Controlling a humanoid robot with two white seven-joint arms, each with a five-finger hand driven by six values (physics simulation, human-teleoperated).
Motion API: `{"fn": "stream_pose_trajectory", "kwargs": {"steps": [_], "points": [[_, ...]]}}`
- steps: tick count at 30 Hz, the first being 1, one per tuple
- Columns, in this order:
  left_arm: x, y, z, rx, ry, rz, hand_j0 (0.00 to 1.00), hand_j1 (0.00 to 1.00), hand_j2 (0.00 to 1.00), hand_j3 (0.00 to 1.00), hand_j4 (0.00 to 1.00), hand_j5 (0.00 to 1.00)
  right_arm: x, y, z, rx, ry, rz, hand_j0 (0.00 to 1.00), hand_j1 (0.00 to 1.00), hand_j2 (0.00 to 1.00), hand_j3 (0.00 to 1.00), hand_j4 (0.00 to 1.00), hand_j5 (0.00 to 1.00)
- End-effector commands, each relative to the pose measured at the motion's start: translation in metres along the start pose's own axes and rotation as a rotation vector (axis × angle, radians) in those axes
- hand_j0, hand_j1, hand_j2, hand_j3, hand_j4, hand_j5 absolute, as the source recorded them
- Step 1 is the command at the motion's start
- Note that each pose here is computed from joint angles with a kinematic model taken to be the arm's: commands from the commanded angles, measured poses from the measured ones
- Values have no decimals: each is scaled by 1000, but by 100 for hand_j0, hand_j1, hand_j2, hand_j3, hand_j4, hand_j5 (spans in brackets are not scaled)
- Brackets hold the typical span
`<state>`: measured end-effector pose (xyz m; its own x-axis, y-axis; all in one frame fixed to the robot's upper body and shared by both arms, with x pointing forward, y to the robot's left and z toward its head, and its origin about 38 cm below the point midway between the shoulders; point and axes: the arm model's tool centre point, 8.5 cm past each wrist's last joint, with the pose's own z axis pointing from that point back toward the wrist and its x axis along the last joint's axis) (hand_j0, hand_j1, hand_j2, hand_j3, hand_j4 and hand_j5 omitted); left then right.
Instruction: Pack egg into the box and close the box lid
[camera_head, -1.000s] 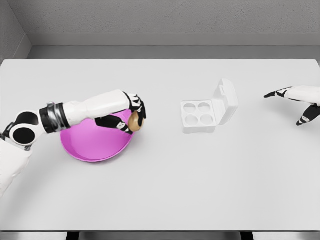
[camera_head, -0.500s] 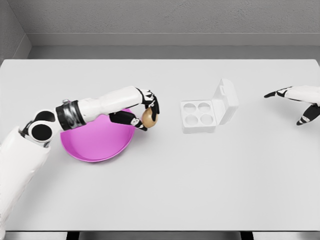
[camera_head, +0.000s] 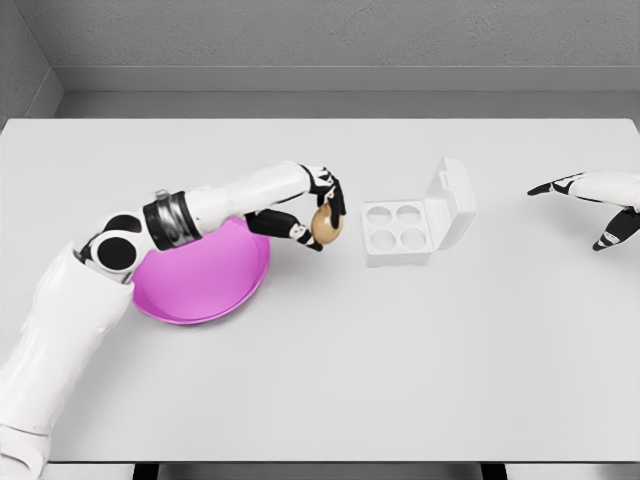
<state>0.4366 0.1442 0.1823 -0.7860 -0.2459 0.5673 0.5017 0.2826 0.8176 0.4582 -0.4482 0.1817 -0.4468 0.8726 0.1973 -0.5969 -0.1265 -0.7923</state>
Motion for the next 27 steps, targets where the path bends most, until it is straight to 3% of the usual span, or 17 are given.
{"fn": "stream_pose_trajectory", "kwargs": {"steps": [1,13,27], "points": [[1,-4,-9,15,-16,29,30,30,30,30,30,30,0,-1,1,-4,1,-5,100,100,100,100,100,100],[-6,-1,-35,38,-26,72,30,30,30,30,30,30,0,-1,1,-5,1,-4,100,100,100,100,100,100],[-7,-14,-62,46,-42,131,30,30,30,30,30,30,-2,-1,3,-4,5,-4,100,100,100,100,100,100]]}}
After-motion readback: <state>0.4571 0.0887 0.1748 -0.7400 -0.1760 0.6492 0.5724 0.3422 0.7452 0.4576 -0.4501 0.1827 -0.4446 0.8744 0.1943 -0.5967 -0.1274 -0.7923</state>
